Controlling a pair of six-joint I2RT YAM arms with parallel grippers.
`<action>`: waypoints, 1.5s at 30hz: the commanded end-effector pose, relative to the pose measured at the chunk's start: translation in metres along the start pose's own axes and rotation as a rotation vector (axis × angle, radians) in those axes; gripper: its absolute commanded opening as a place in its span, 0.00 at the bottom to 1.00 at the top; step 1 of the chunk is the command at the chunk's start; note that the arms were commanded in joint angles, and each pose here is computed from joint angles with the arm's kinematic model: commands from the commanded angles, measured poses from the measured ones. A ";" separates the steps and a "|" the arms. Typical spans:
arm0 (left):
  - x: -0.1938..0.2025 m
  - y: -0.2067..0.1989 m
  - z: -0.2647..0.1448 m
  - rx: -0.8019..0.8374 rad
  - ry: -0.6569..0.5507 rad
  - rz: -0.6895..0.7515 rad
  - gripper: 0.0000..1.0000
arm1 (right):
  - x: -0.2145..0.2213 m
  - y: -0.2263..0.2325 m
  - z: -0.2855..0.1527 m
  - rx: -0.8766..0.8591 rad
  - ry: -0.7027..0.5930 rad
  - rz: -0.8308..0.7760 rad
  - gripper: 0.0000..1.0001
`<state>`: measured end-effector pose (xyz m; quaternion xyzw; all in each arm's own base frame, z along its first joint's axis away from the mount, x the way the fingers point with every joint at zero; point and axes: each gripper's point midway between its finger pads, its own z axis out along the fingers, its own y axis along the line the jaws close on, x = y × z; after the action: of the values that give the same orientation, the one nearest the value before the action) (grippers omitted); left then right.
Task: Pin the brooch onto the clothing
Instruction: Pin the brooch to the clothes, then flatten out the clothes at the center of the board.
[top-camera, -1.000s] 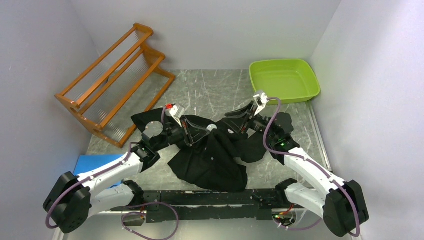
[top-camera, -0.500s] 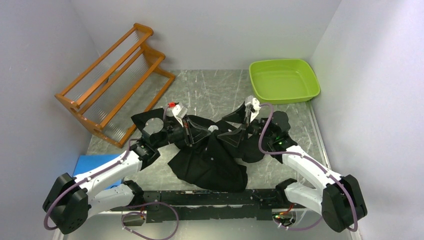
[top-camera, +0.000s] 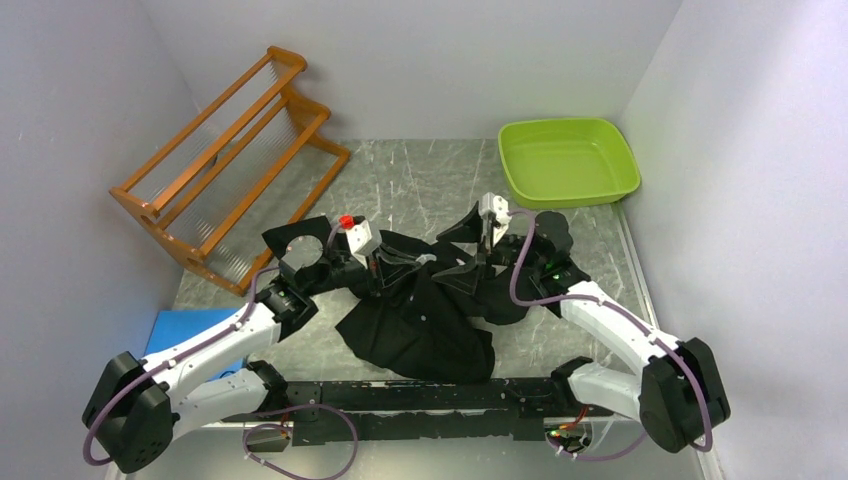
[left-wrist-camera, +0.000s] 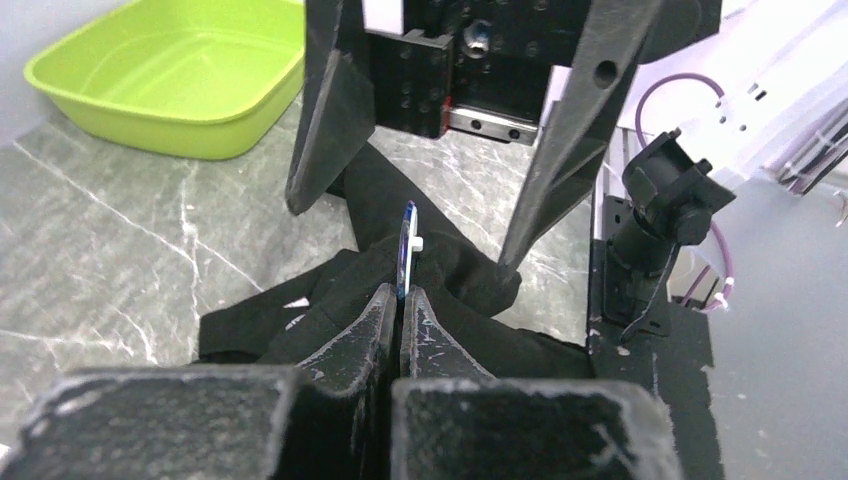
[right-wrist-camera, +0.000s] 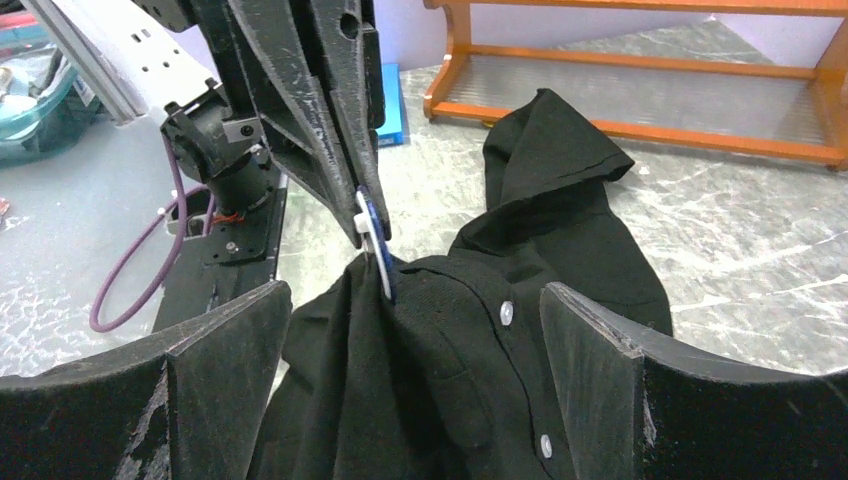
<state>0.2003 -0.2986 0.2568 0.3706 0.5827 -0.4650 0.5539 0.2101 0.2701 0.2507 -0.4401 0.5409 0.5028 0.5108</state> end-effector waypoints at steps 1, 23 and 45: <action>-0.026 -0.009 0.003 0.075 -0.098 0.201 0.03 | -0.012 -0.003 0.009 -0.044 -0.006 -0.075 0.97; -0.001 0.015 0.008 -0.020 -0.008 0.256 0.03 | -0.021 -0.020 0.002 0.136 -0.051 -0.081 0.93; -0.045 0.091 -0.035 -0.505 -0.009 0.055 0.95 | 0.082 -0.119 -0.081 0.830 0.085 0.559 1.00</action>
<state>0.2426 -0.2758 0.2675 0.3846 0.5976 -0.3083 0.6324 0.3021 0.1851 0.1565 -0.0849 0.7983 0.3428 0.4878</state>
